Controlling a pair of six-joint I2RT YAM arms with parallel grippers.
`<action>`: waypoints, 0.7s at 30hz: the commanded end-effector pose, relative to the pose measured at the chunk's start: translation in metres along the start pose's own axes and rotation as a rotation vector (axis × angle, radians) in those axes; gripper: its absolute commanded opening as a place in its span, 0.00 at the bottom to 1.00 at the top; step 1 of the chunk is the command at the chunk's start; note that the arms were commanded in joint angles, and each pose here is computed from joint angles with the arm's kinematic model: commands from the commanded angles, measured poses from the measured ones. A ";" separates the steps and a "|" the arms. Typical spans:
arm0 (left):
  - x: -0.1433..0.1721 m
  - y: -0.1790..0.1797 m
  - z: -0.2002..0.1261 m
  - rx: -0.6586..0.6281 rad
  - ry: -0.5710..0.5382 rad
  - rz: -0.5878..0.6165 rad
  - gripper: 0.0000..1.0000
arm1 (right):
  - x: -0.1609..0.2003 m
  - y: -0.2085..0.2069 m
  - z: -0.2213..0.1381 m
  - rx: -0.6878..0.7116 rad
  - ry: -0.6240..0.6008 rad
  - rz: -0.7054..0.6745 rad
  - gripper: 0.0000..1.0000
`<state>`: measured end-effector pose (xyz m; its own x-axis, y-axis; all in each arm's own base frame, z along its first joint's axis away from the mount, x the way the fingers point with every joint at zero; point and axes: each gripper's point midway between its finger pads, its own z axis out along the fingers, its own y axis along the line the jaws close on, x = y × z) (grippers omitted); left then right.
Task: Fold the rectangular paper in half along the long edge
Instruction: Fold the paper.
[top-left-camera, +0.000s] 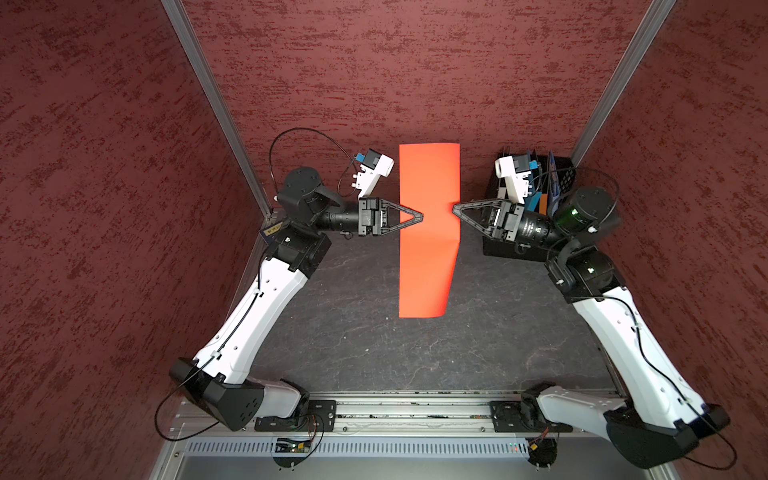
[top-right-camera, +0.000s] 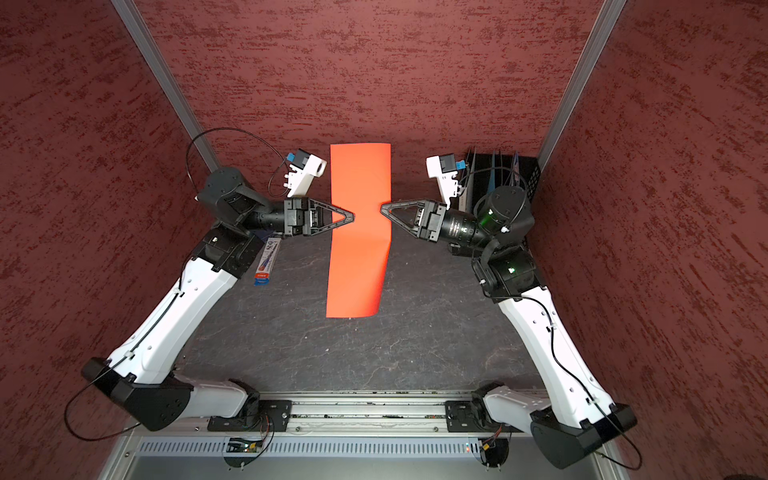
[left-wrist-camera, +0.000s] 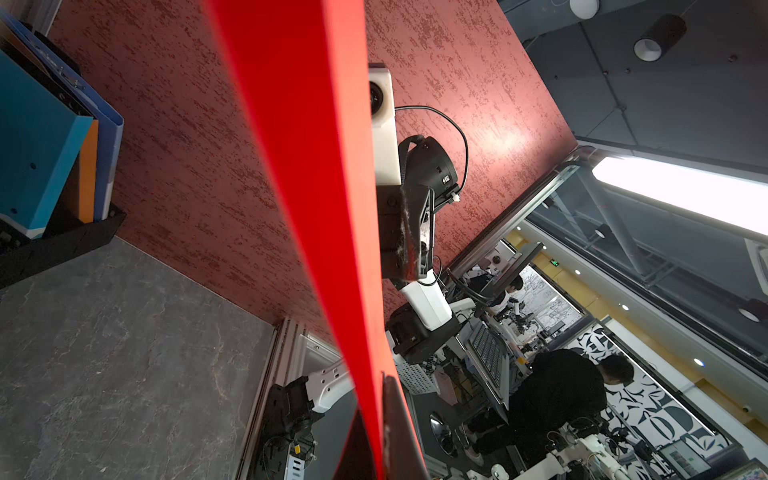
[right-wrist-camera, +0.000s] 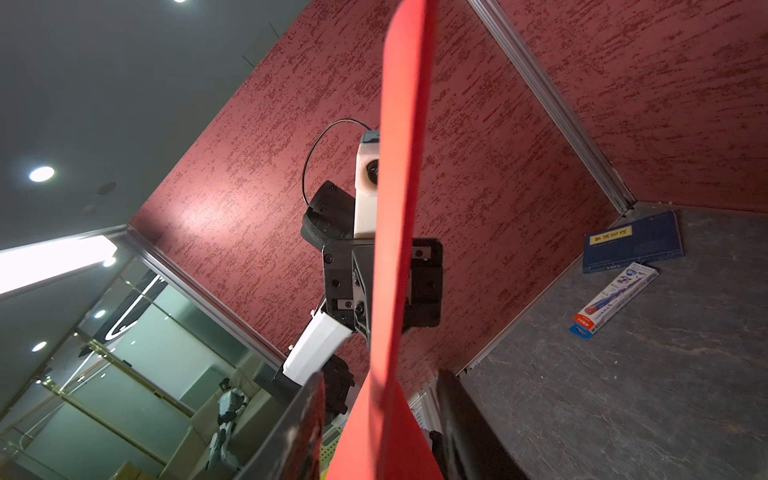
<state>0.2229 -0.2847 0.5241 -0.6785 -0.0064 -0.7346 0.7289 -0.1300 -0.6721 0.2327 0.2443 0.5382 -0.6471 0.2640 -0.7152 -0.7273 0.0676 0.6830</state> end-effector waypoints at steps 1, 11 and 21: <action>-0.005 -0.007 0.001 0.011 -0.010 0.039 0.00 | -0.002 0.004 0.002 -0.013 -0.005 -0.004 0.44; -0.008 0.009 0.006 0.030 -0.009 0.007 0.00 | 0.018 0.000 0.019 -0.031 0.041 0.026 0.34; -0.006 0.008 0.006 0.021 -0.004 0.013 0.00 | 0.023 -0.004 0.022 -0.025 0.065 0.034 0.08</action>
<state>0.2362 -0.2920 0.5212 -0.6875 -0.0120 -0.7261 0.7198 -0.1442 -0.6791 0.2247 0.2707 0.5221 -0.6916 0.2013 -0.6936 -0.7032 0.0312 0.7103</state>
